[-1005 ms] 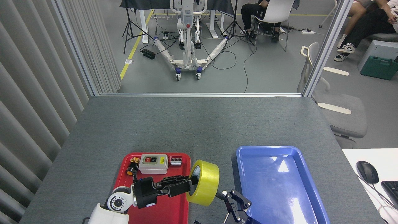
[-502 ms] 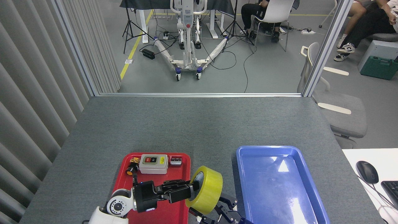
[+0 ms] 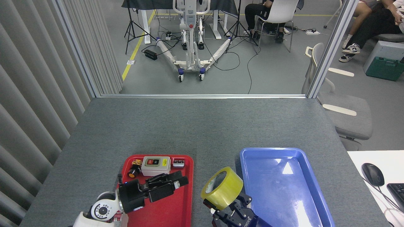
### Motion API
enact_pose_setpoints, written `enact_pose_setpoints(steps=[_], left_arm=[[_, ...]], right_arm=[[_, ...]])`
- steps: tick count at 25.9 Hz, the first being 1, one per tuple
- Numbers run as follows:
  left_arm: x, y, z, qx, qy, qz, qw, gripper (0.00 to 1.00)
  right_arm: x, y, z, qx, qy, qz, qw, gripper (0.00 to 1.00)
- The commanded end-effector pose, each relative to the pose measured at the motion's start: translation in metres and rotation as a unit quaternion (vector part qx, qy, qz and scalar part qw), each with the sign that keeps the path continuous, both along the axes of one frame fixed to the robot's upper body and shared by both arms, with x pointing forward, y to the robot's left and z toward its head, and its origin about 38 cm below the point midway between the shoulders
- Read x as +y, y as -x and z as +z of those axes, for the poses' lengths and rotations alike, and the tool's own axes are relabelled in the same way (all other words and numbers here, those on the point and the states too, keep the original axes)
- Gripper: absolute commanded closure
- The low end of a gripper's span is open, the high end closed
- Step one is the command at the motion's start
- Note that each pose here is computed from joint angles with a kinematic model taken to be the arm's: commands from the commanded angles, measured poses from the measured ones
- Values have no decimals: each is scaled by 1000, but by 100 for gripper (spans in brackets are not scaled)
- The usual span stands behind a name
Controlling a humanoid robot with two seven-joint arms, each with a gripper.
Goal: Place and move tape with both arms
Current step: 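Carry the tape with the right gripper onto the blue tray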
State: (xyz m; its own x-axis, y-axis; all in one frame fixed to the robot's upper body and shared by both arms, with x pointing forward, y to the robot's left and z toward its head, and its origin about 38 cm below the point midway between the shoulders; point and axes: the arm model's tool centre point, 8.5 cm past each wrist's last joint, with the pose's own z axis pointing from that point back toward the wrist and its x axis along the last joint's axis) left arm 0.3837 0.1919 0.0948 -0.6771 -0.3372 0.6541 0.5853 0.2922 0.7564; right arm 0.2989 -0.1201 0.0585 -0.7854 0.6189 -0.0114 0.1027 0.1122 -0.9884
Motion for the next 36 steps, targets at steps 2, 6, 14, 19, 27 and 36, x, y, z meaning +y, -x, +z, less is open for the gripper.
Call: enact_pose_setpoints(steps=[2,6,14,19,27,36], left_arm=[[46,12,5,-66,20,154,986,0],[53,26,-13,-145,-126,294,936,0],[40,32,-35,-193,-318,344,862,0],[68,31,-31,-188,-322,377,848,0],[77,37,-19,-205,-313,386,843,0],[83,37,-11,-227,-296,397,839,0]], right_arm=[[-46,-15,2,-4,4,-97,995,100],[-81,-26,-5,46,84,-145,985,100],[-125,-59,-12,215,189,-330,899,100],[-133,-66,-17,361,210,-344,841,100],[-135,-63,-20,438,207,-334,808,94],[-157,-66,-16,437,162,-399,790,0]])
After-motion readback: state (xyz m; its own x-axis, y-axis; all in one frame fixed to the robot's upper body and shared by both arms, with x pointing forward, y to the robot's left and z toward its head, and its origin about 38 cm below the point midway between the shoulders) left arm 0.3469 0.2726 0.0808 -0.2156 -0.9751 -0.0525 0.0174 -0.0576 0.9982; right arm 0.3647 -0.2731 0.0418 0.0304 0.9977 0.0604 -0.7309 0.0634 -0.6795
